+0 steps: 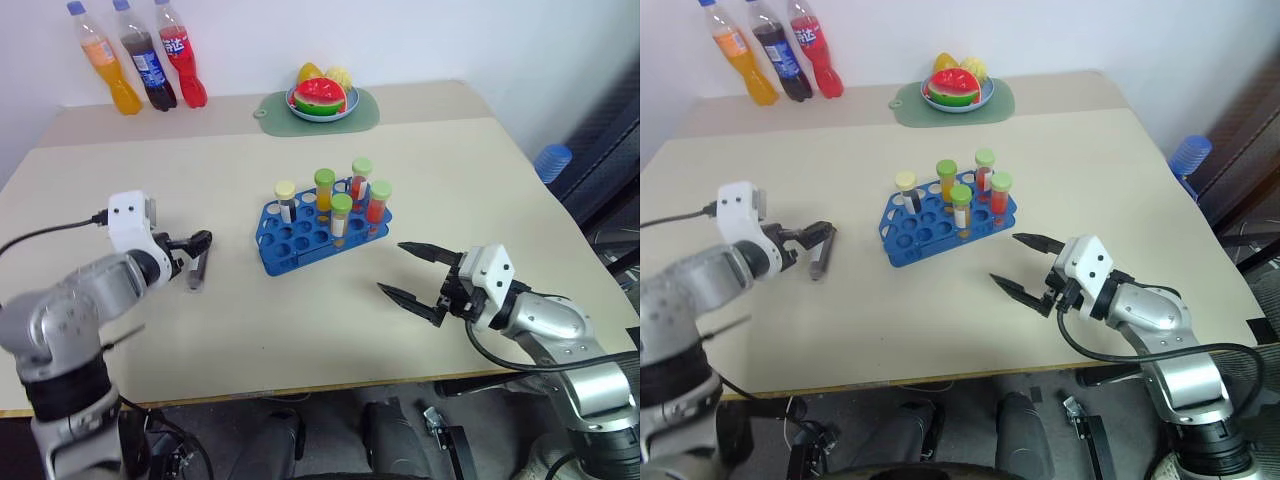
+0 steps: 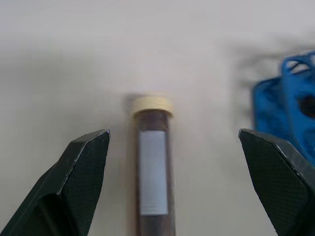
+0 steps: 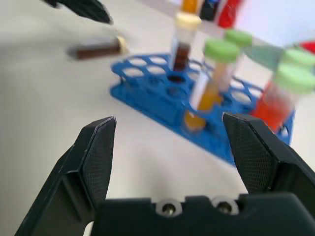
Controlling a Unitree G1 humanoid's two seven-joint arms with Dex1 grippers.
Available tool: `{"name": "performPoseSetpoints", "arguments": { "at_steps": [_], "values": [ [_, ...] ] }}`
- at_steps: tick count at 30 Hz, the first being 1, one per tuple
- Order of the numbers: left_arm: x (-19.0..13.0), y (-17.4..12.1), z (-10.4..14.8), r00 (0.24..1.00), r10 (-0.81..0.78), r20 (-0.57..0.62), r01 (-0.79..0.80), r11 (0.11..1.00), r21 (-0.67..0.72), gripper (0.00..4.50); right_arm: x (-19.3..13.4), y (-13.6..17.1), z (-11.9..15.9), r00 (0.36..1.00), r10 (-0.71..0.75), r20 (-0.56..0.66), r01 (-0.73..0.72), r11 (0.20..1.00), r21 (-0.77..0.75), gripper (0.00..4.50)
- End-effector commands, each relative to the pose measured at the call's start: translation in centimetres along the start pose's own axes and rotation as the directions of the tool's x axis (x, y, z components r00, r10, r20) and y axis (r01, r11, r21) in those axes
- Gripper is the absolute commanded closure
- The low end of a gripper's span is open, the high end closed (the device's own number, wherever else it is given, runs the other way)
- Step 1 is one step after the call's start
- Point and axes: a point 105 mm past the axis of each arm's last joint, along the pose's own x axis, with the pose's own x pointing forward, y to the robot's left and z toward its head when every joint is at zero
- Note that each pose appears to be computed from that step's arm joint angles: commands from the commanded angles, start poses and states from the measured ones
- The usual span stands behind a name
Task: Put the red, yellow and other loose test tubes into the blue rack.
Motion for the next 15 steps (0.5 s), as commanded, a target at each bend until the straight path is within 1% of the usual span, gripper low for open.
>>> {"name": "performPoseSetpoints", "arguments": {
  "at_steps": [1,4,7,10,13,15],
  "values": [
    [0.7,1.3,0.0,0.990,0.067,-0.127,-0.069,0.997,-0.019,0.17,0.1,-0.2,1.5,0.999,0.005,0.042,-0.004,1.000,-0.029,0.71],
    [1.6,1.2,0.0,0.974,0.078,-0.213,-0.076,0.997,0.017,0.17,0.3,-0.3,1.1,1.000,0.004,0.031,-0.002,0.999,-0.040,0.71],
    [2.3,0.6,0.2,0.961,0.065,-0.270,-0.062,0.998,0.022,0.17,0.4,-0.2,1.1,0.999,0.002,0.034,0.000,0.999,-0.042,0.71],
    [3.4,0.2,0.2,0.936,0.089,-0.340,-0.092,0.996,0.009,0.17,0.5,-0.2,1.1,0.999,0.001,0.035,0.001,0.999,-0.046,0.71],
    [4.2,-0.1,-0.3,0.903,0.105,-0.416,-0.111,0.994,0.011,0.17,0.7,0.0,1.2,0.999,0.000,0.035,0.002,0.999,-0.047,0.71],
    [4.4,0.0,-0.7,0.885,0.129,-0.447,-0.127,0.991,0.033,0.69,0.7,0.1,1.2,0.999,-0.002,0.035,0.003,0.999,-0.049,0.66]
  ]
}}
